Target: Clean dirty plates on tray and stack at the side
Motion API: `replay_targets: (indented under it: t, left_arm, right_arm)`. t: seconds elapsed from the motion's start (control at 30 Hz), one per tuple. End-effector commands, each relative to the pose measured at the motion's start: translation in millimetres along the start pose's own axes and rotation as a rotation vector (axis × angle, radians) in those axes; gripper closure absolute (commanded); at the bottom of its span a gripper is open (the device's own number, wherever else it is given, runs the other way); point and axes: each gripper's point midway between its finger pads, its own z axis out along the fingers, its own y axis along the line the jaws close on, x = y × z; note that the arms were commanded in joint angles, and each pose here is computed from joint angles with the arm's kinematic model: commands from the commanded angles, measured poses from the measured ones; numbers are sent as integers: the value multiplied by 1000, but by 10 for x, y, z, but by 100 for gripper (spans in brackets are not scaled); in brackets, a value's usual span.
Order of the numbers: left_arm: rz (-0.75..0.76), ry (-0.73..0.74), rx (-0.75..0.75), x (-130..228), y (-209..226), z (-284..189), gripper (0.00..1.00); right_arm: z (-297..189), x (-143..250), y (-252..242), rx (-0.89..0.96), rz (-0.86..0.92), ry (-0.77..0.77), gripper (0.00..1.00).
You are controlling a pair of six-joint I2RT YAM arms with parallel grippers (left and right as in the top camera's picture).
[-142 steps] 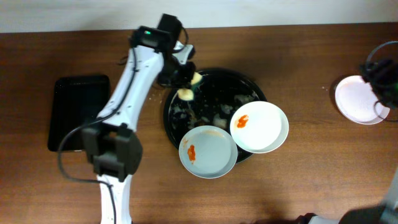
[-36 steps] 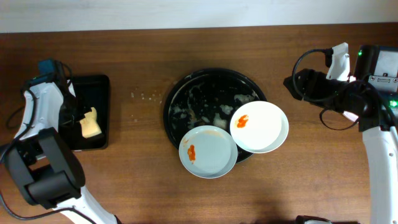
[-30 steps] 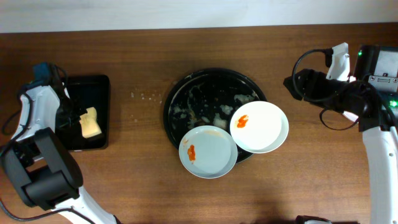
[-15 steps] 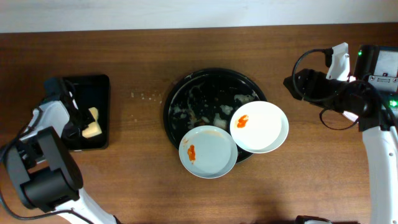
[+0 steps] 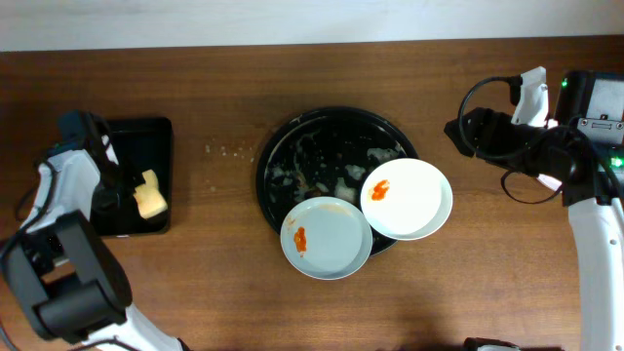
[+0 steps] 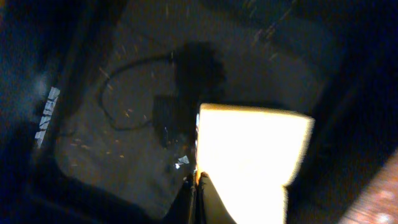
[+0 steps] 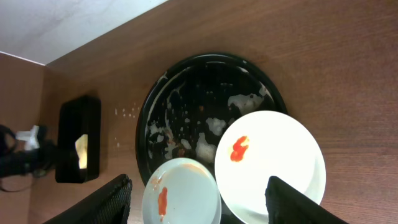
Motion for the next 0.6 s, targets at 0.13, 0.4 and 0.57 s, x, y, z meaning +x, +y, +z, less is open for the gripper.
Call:
replay_targets:
  t: [0.13,0.4,0.57]
  left_arm:
    - [23,-32,48,16,-142,-187,97]
    - [19,-19,44,307,-126,329,99]
    - [20,1,20,394,-82,585,100]
  right_arm:
    - [-2,-15,11,4,-4,-6,30]
    - [-2,-14,12,4,-4,-6,30]
    - [-2,-14,12,4,-3,-6,30]
